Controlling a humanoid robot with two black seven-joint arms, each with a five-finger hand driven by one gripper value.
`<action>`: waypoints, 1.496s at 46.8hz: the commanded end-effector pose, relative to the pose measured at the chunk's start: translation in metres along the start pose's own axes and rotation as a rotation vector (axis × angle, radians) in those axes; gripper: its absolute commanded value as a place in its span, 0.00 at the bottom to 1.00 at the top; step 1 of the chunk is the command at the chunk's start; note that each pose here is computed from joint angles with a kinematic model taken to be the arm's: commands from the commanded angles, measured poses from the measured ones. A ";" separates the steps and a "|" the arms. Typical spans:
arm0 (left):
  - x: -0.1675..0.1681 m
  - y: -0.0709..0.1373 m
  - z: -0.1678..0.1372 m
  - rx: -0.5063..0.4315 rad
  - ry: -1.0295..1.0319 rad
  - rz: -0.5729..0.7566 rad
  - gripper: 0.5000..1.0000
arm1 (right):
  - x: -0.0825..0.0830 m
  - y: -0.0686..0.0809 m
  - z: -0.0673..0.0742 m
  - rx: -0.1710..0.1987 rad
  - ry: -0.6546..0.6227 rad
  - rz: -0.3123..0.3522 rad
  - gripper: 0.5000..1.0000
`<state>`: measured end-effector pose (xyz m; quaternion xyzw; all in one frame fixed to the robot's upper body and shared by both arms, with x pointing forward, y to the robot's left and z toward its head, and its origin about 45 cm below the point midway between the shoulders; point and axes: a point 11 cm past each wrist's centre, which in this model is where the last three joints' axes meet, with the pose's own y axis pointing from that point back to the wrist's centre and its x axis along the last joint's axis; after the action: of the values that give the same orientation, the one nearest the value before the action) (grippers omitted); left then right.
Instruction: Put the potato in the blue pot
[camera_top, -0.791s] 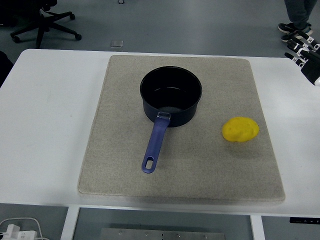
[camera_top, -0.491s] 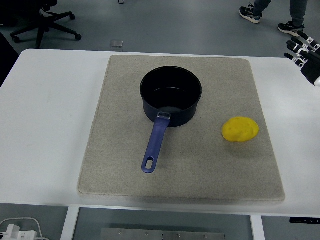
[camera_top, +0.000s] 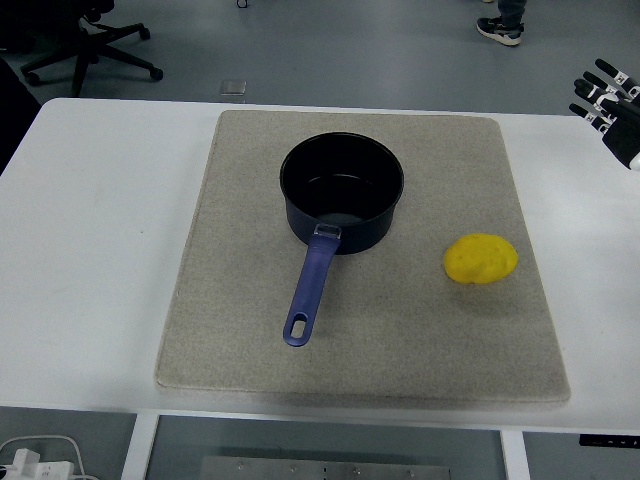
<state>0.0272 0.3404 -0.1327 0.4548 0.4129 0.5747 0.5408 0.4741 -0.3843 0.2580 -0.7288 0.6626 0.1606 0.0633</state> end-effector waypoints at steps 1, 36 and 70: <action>0.000 0.000 0.000 0.001 0.000 -0.001 0.99 | -0.001 0.000 0.000 0.001 0.001 -0.002 0.86; 0.000 0.000 0.000 0.001 0.000 -0.001 0.99 | -0.002 -0.001 0.001 -0.004 0.022 0.001 0.86; 0.000 0.000 0.000 0.001 0.000 -0.001 0.99 | -0.003 0.026 -0.026 -0.037 0.286 -0.109 0.86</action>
<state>0.0272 0.3401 -0.1328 0.4545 0.4131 0.5745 0.5410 0.4555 -0.3925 0.2824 -0.7729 0.6295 0.0758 -0.0243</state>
